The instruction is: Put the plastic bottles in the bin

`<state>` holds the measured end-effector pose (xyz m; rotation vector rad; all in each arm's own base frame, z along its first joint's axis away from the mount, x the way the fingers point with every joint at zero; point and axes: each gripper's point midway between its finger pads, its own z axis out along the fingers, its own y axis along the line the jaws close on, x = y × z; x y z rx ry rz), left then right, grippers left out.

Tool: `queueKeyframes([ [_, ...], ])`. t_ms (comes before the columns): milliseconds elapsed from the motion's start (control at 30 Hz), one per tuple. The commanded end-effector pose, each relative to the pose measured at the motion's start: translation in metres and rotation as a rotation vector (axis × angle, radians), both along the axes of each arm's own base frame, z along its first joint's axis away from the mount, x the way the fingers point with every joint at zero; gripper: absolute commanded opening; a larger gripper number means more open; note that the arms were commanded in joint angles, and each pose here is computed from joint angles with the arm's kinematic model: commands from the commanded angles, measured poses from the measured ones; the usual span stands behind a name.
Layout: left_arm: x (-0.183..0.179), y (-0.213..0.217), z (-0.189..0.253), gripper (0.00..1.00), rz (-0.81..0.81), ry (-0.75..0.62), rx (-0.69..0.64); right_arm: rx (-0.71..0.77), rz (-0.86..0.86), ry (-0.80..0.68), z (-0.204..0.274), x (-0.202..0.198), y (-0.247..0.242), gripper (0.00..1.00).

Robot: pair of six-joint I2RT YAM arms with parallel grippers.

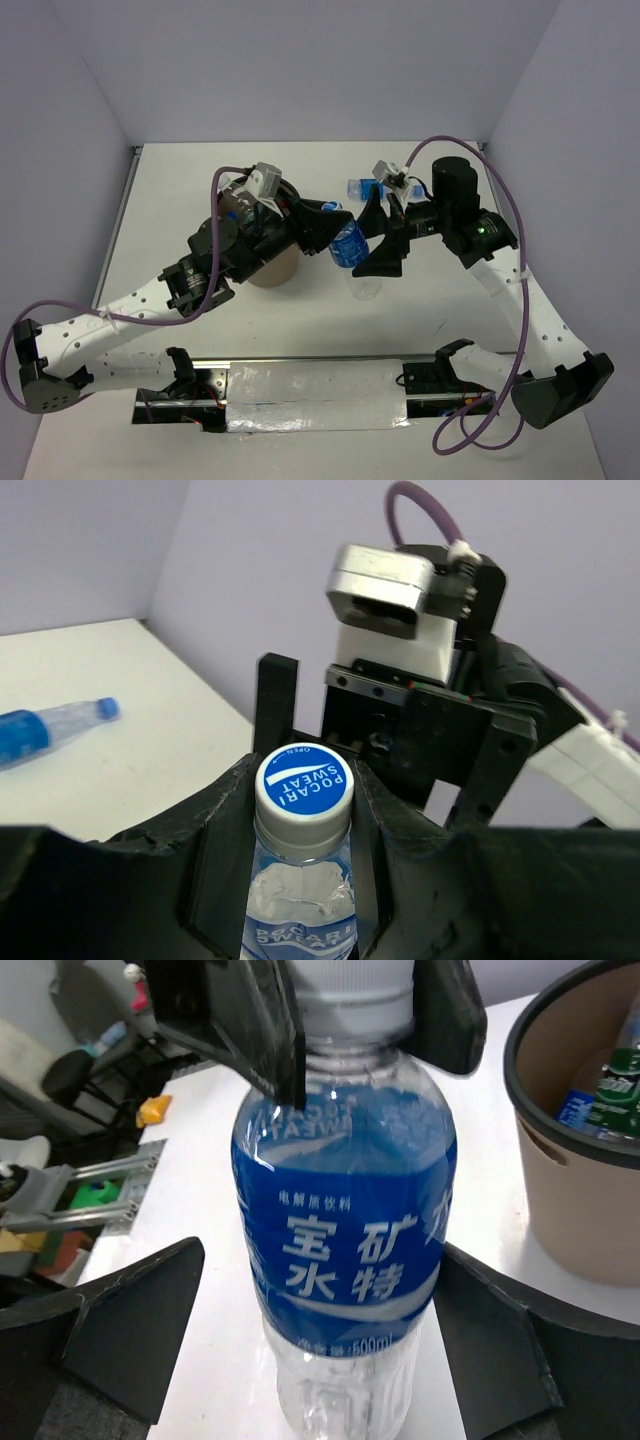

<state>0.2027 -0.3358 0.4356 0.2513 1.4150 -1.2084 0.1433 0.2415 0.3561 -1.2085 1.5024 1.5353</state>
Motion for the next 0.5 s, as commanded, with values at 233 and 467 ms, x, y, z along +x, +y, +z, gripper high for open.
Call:
queueKeyframes([
  [233, 0.033, 0.12, 0.09, 0.0, 0.525, -0.132, 0.055, -0.061, -0.129, -0.205, -0.008, 0.001, -0.025, 1.0],
  [467, 0.045, 0.179, 0.112, 0.0, 0.82, -0.217, 0.194, -0.086, -0.21, -0.247, -0.017, 0.009, -0.05, 1.0],
])
